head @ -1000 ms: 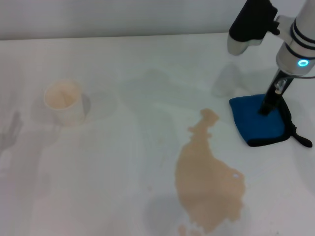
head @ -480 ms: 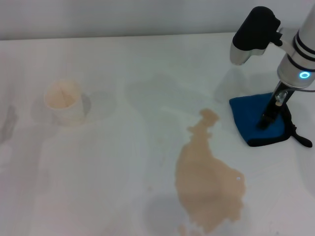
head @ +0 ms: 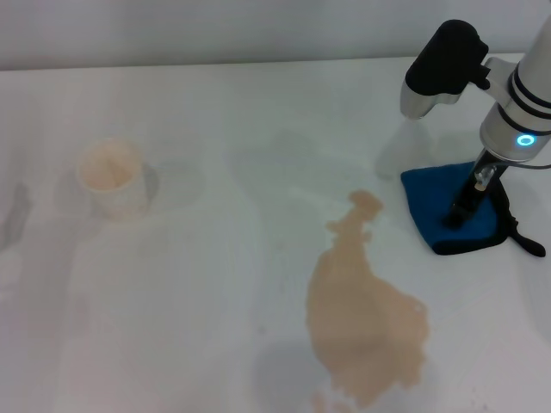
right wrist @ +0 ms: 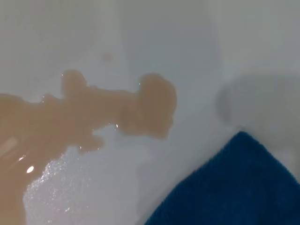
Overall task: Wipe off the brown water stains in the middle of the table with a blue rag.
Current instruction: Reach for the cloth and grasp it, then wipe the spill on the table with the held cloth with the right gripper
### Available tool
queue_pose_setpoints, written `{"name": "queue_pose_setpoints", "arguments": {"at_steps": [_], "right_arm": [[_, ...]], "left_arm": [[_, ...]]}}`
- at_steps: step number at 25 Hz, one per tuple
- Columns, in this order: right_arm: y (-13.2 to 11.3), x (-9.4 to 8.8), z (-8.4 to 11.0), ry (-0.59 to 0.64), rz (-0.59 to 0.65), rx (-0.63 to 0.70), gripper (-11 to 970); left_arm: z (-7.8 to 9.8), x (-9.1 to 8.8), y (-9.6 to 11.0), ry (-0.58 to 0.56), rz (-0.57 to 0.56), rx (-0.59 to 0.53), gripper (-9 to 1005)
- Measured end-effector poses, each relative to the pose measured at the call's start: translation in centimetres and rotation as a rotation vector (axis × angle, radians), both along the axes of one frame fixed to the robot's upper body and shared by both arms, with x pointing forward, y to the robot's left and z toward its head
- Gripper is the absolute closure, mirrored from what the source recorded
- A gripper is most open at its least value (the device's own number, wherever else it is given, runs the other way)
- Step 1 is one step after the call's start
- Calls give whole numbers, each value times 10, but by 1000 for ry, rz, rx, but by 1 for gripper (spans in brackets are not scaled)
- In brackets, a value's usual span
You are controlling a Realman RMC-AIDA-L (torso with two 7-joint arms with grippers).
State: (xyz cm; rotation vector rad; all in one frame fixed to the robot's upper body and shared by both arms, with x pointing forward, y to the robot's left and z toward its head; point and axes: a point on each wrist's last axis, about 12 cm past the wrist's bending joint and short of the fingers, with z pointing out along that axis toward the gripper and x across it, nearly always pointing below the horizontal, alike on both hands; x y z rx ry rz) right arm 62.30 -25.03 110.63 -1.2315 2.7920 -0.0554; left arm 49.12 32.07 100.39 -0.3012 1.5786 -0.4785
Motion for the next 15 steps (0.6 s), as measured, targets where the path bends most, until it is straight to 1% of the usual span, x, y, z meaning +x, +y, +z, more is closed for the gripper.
{"name": "queue_pose_setpoints", "arguments": {"at_steps": [15], "right_arm": [[-1,-2,-2,12,-7,3,512]], "left_arm": [[1,3,-1,-5,-6,0,131]]}}
